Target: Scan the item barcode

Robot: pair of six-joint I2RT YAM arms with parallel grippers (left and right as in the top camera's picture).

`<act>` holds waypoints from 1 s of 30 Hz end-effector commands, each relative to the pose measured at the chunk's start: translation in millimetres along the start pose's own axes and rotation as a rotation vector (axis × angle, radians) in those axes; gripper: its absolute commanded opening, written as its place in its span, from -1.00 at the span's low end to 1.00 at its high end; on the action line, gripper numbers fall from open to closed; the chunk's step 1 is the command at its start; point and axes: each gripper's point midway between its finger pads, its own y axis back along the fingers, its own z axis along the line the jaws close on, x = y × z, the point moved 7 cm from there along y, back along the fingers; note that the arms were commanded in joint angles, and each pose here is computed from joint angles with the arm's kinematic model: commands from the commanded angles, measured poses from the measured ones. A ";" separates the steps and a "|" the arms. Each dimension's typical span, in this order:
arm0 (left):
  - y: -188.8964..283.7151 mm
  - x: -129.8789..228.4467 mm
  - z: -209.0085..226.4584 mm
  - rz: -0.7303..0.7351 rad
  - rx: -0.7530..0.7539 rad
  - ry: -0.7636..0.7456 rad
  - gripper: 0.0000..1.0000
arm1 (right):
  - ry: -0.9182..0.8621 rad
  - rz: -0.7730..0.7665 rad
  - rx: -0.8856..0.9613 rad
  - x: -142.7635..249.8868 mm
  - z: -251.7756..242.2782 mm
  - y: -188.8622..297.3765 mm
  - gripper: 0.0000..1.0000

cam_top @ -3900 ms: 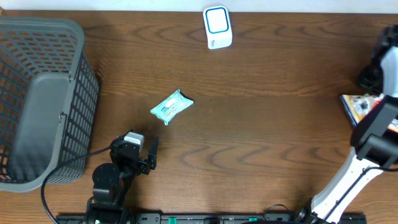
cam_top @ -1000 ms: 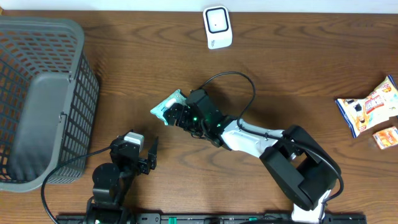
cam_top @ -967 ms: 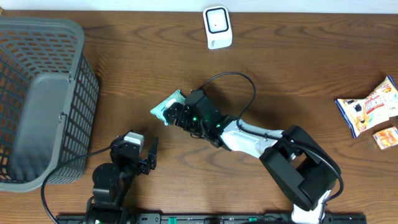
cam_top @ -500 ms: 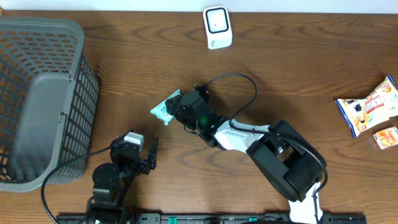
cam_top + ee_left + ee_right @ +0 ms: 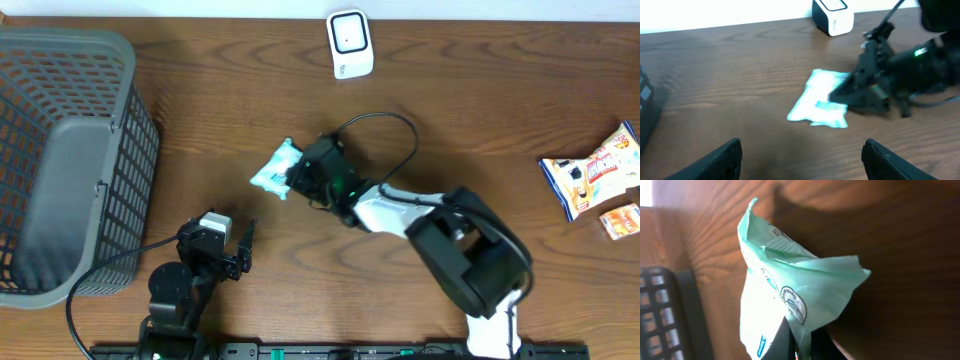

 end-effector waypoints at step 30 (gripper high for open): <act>-1.3 11.0 -0.9 0.037 0.013 0.024 0.54 | -0.793 0.046 0.685 42.9 -62.9 291.8 -0.97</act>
